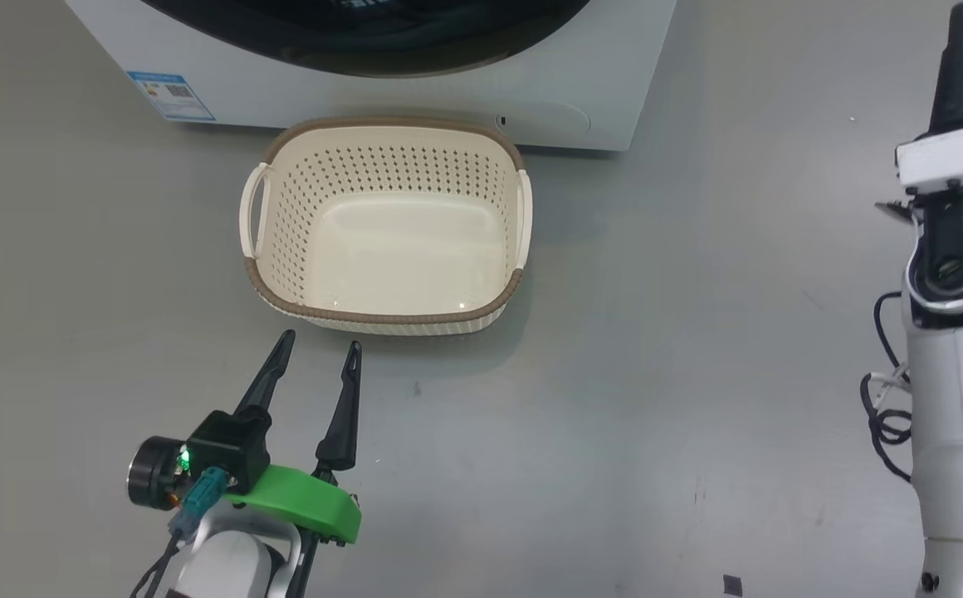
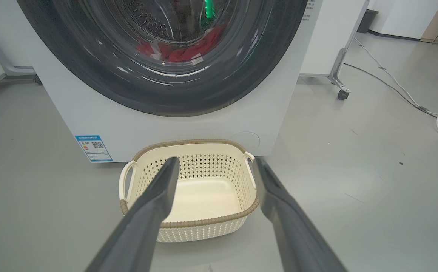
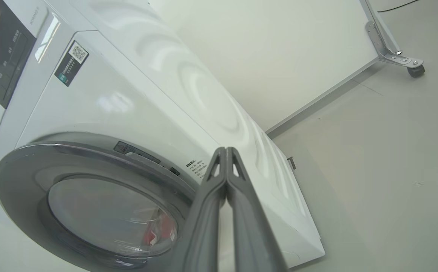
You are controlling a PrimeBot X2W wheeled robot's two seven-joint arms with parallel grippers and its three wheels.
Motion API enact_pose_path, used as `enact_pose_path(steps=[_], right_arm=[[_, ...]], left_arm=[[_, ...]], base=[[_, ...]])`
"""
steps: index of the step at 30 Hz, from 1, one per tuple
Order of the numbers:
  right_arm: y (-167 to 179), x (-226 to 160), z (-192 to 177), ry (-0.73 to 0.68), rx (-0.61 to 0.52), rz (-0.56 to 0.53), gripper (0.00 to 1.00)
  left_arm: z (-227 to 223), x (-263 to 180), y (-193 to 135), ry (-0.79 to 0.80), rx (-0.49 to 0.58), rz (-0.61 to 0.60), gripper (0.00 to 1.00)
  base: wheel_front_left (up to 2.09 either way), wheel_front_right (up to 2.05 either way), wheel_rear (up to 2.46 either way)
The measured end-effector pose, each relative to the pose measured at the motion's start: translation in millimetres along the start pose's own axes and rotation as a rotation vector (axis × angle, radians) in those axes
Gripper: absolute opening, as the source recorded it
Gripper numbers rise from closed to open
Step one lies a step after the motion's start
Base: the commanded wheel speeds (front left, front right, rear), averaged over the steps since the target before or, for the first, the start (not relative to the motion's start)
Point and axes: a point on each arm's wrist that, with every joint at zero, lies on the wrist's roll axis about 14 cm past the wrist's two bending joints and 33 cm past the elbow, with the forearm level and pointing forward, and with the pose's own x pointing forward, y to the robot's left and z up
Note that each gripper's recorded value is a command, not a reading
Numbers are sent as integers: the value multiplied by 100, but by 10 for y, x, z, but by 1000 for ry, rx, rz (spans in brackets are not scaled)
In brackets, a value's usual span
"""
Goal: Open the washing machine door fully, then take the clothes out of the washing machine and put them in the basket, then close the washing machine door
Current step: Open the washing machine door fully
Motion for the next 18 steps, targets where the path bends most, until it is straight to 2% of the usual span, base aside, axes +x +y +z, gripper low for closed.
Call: enact_pose_path(steps=[8,18], right_arm=[[37,419,-55,53,-6,39,0],[212,859,-337,162,121,92,0]], left_arm=[[22,247,-34,-11,-18,-25,100],[-113,373,60,22,-31,-8,100]], base=[[0,0,0],[0,0,0]])
